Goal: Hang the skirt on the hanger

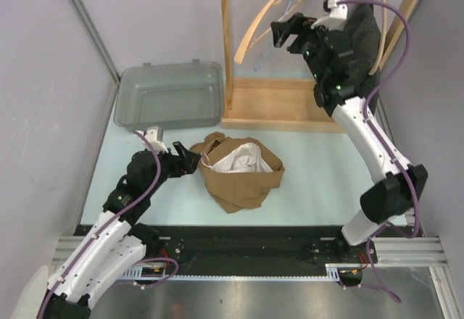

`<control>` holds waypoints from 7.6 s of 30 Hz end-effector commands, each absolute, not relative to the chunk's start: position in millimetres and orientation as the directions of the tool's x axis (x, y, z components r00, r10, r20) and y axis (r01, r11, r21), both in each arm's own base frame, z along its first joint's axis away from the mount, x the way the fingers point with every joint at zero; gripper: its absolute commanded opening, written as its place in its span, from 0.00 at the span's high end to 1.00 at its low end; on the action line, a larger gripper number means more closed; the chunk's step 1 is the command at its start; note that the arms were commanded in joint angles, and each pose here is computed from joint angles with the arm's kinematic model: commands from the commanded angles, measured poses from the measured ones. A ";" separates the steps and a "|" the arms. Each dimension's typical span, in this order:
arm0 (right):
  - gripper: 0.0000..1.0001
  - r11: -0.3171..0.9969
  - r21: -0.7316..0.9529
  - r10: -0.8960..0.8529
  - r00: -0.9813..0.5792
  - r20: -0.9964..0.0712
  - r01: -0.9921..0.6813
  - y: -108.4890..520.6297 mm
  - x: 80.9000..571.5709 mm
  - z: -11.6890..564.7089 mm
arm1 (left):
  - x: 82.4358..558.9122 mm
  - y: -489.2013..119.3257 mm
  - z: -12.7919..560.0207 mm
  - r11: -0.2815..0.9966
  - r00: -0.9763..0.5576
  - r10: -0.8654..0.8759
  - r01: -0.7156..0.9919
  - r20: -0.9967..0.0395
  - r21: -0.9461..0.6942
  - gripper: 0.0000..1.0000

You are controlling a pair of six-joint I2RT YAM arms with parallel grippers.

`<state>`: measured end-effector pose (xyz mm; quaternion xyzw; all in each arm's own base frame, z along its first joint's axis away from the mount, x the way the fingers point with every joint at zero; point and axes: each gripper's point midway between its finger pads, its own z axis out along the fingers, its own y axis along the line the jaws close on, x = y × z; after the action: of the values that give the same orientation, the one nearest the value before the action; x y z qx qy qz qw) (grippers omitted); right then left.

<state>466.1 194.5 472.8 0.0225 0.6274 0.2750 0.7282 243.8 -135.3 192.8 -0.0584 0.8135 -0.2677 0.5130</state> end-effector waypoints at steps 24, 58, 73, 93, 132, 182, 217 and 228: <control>0.92 0.960 0.267 0.258 0.098 -0.961 0.087 176.2 534.2 464.1 | 252.9 -127.9 212.4 0.866 -0.415 -0.372 0.165 -0.830 -0.472 0.15; 1.00 0.778 0.312 0.126 -0.351 -0.928 -0.545 159.0 273.3 413.5 | 280.7 -180.2 305.5 0.779 -0.303 -0.293 0.474 -0.907 -0.411 0.06; 1.00 0.217 0.491 0.002 -0.502 -0.865 -0.844 212.1 142.0 409.0 | 246.8 -248.8 347.2 0.235 -0.448 -0.532 0.737 -0.719 -0.633 0.05; 1.00 0.162 0.522 -0.039 -0.534 -0.845 -0.837 267.7 144.7 388.4 | 246.4 -236.4 319.9 0.338 -0.412 -0.557 0.681 -0.721 -0.650 0.19; 1.00 0.488 0.381 0.190 -0.330 -0.925 -0.786 289.6 230.2 405.1 | 242.9 -226.6 284.4 0.440 -0.519 -0.504 0.533 -0.690 -0.723 0.35; 1.00 0.570 0.481 -0.209 -0.684 -0.699 -0.666 280.4 172.7 266.4 | 308.0 -160.9 136.2 0.869 -0.693 -0.292 0.096 -0.659 -0.486 0.75; 1.00 0.656 0.428 -0.206 -0.693 -0.690 -0.622 320.3 212.1 223.8 | 286.6 -170.9 160.9 0.842 -0.695 -0.160 0.274 -0.701 -0.464 1.00; 1.00 0.635 0.438 -0.221 -0.693 -0.686 -0.637 317.3 198.5 230.6 | 292.9 -156.7 147.4 0.889 -0.696 -0.161 0.206 -0.700 -0.409 0.99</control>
<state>202.6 316.5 213.9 -0.2429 0.8668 0.3342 0.2793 280.5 -162.3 131.5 0.0112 0.8981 -0.2513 0.3608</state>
